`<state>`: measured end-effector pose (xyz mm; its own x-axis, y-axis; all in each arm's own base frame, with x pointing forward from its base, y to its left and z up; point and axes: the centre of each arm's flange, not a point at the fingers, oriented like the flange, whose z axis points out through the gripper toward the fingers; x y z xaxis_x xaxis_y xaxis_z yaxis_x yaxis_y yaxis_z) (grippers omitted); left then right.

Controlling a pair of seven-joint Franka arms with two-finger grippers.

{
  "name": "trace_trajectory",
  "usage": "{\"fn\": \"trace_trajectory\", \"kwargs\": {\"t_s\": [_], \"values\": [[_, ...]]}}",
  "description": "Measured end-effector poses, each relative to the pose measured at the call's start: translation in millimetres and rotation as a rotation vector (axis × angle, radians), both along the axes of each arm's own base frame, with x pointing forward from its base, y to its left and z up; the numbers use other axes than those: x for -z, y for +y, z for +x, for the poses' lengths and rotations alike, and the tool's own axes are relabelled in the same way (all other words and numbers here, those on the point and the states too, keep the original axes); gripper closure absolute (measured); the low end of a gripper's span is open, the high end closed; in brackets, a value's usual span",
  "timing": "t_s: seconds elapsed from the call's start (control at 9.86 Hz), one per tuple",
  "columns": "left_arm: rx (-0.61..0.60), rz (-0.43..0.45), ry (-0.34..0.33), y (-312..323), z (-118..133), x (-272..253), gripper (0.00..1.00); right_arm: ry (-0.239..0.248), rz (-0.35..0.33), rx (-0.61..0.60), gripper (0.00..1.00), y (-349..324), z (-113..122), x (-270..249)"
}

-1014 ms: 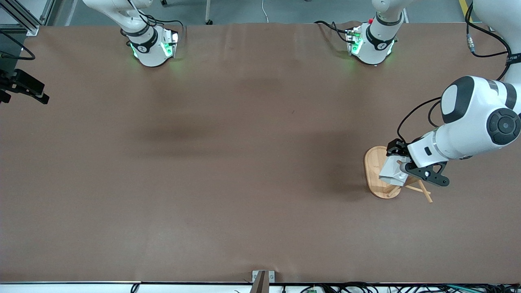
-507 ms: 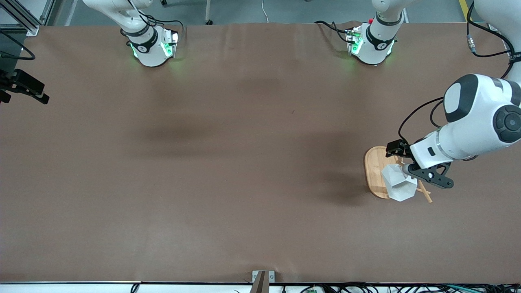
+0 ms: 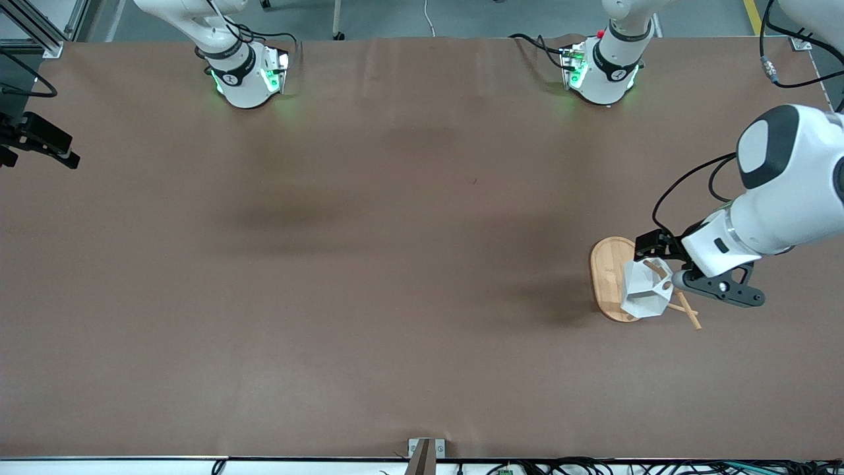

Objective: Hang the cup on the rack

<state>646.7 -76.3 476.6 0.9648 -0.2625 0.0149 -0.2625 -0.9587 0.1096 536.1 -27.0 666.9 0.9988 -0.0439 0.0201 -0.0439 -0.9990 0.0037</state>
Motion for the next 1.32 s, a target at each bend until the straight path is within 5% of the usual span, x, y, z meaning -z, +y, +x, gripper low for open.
{"fn": "trace_trajectory", "kwargs": {"t_s": [0.51,1.32], "values": [[-0.008,0.014,-0.04,-3,-6,-59,0.0,0.0,0.0,0.0,0.0,0,0,0],[-0.075,0.077,-0.142,-19,-49,-146,0.0,0.0,0.0,0.0,0.0,0,0,0]]}}
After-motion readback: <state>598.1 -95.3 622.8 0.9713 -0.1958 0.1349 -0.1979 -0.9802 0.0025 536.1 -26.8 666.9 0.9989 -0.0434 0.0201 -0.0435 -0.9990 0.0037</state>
